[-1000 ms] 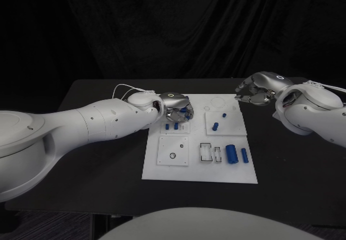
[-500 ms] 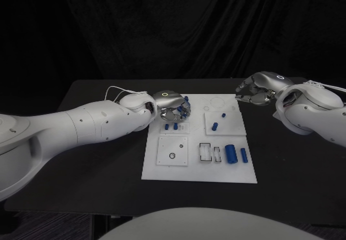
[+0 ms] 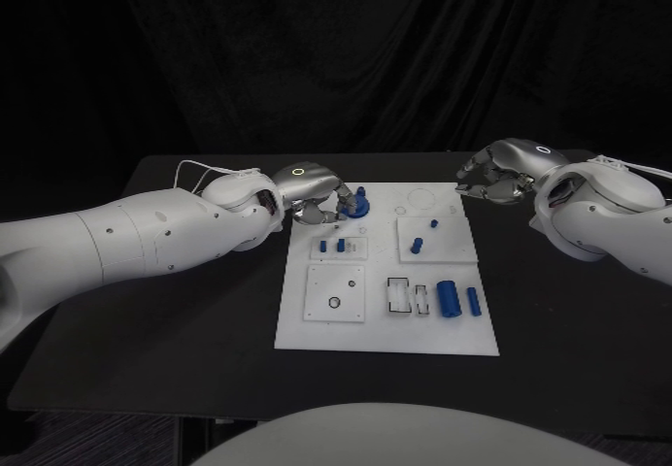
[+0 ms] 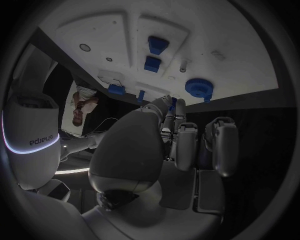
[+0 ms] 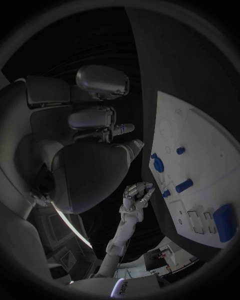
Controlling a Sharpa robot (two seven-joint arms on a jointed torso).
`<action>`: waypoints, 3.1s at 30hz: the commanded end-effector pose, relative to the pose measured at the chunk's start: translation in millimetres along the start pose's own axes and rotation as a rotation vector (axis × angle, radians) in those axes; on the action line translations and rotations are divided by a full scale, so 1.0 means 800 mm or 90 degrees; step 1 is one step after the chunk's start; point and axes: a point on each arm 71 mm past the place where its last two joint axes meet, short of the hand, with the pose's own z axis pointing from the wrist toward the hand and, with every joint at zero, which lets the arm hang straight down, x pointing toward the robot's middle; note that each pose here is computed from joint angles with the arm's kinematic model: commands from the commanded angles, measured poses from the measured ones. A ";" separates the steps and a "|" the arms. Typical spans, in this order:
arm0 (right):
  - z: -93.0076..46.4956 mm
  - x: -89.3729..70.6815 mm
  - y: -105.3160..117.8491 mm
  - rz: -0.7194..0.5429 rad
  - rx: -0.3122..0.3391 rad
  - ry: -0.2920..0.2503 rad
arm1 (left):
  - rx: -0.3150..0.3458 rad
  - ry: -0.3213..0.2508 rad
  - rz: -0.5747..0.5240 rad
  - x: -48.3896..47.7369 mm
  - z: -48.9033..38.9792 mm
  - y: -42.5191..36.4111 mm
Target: Assemble the parts on the task board
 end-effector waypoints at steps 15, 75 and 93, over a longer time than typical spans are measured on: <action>-0.002 0.004 -0.003 -0.002 0.009 0.009 | -0.058 0.051 -0.018 0.015 -0.019 0.0188; -0.004 0.012 -0.004 0.000 0.011 0.021 | -0.090 0.105 -0.034 0.042 -0.002 0.0186; -0.007 0.013 -0.007 0.001 0.015 0.019 | -0.099 0.018 -0.005 0.029 -0.013 0.0285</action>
